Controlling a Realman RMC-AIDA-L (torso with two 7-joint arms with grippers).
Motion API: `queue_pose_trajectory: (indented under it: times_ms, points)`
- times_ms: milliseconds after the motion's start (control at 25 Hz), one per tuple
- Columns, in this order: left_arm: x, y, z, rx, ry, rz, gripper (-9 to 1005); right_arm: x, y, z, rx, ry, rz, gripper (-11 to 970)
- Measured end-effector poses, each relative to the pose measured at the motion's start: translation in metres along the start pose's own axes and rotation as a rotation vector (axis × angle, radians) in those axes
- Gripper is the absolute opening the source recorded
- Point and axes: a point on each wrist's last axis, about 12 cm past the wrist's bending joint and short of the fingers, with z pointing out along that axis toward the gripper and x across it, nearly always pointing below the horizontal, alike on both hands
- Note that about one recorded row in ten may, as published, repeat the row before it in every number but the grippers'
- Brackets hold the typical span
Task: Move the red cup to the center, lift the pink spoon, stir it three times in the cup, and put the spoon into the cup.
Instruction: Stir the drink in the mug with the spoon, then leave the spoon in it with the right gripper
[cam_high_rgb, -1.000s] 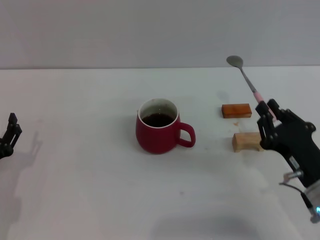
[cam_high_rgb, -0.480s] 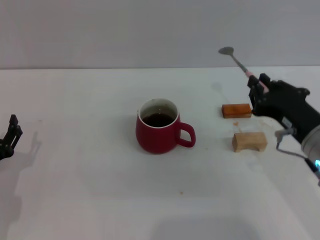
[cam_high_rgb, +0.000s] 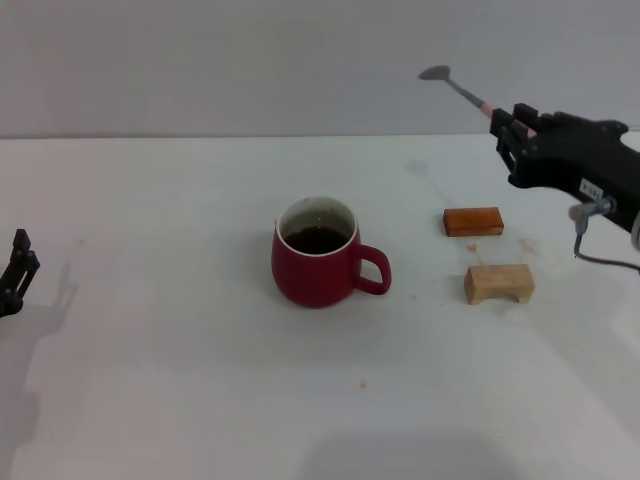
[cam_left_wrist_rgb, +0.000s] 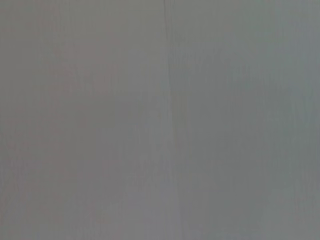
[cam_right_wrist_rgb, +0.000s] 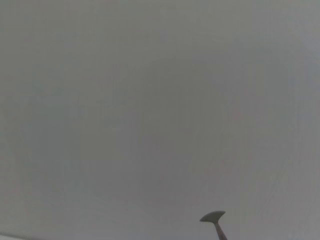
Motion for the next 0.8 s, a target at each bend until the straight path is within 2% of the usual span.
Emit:
queue_pose_trajectory:
  times_ms: [480,800]
  points:
    - [0.0,0.0,0.0,-0.003,-0.001,-0.004,859,-0.046,0.009,0.007,-0.041,0.168,-0.096,155]
    - [0.0,0.001,-0.001,-0.008,-0.003,-0.004,859,-0.064,0.02,0.012,-0.036,0.284,-0.187,155]
